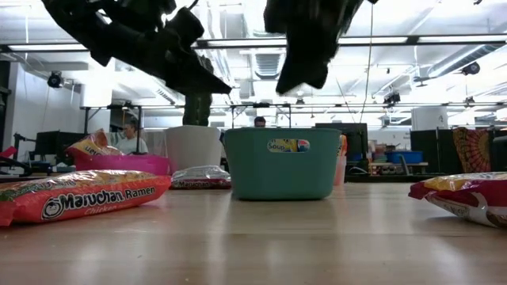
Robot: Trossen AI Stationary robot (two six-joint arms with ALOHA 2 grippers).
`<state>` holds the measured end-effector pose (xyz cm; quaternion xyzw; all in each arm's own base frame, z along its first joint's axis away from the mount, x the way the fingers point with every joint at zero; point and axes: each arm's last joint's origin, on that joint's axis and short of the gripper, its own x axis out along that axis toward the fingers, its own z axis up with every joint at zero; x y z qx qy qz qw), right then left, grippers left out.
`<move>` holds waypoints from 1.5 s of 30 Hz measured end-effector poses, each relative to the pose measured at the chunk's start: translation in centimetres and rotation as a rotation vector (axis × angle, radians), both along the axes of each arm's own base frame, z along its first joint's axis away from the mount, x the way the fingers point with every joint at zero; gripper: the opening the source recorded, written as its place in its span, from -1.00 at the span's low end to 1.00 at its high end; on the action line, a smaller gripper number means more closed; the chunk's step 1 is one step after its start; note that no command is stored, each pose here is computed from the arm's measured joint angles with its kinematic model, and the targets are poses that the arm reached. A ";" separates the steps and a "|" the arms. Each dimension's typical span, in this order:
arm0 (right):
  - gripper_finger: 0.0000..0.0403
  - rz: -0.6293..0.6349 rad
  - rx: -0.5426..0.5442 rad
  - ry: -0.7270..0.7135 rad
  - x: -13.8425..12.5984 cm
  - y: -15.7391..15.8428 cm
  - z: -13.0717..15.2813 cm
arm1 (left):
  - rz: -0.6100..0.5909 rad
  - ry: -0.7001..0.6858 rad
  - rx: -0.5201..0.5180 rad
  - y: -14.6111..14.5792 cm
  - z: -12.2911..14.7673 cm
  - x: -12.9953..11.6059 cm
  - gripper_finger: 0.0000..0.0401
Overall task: Sort Maruchan noodles
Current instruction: Put the red noodle pack into the pink bin
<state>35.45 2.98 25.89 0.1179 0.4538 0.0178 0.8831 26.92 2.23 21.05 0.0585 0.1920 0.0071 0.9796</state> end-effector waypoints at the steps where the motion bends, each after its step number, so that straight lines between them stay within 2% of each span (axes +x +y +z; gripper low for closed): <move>1: -0.96 0.011 0.048 0.000 -0.2 0.2 0.3 | 0.004 -0.001 -0.014 -0.1 0.2 -0.2 -1.00; 4: -0.96 0.049 0.170 0.020 -0.7 1.3 0.7 | -0.003 -0.005 -0.040 -0.6 0.7 -0.6 -1.00; 7: -0.96 0.078 0.247 0.081 -1.2 2.6 0.5 | -0.025 -0.007 -0.049 -1.3 1.1 -1.0 -1.00; 14: -0.96 0.115 0.259 0.272 -3.4 6.5 -1.0 | -0.079 -0.001 -0.060 -2.7 2.4 -2.4 -1.00; 19: -0.96 0.167 0.241 0.327 -5.0 9.6 -2.4 | -0.064 0.014 -0.116 -2.9 3.2 -3.6 -1.00; 22: -0.96 0.169 0.169 0.332 -5.8 10.8 -3.1 | -0.053 0.000 -0.144 -2.9 3.6 -3.9 -1.00; 27: -0.96 0.147 0.037 0.310 -6.6 11.4 -4.1 | -0.047 0.001 -0.158 -2.9 3.4 -3.7 -1.00; 30: -0.93 0.099 0.020 0.321 -6.8 11.3 -4.5 | -0.043 0.007 -0.167 -2.9 3.2 -3.4 -1.00; 34: -0.77 0.048 0.038 0.340 -6.9 11.2 -4.7 | -0.044 -0.008 -0.168 -2.9 3.1 -3.1 -1.00; 39: -0.40 -0.038 0.078 0.383 -7.3 11.1 -5.4 | -0.045 -0.032 -0.168 -2.9 3.2 -2.9 -1.00; 45: 0.04 0.008 0.050 0.424 -8.9 11.8 -7.7 | -0.050 -0.045 -0.158 -2.9 3.4 -2.9 -1.00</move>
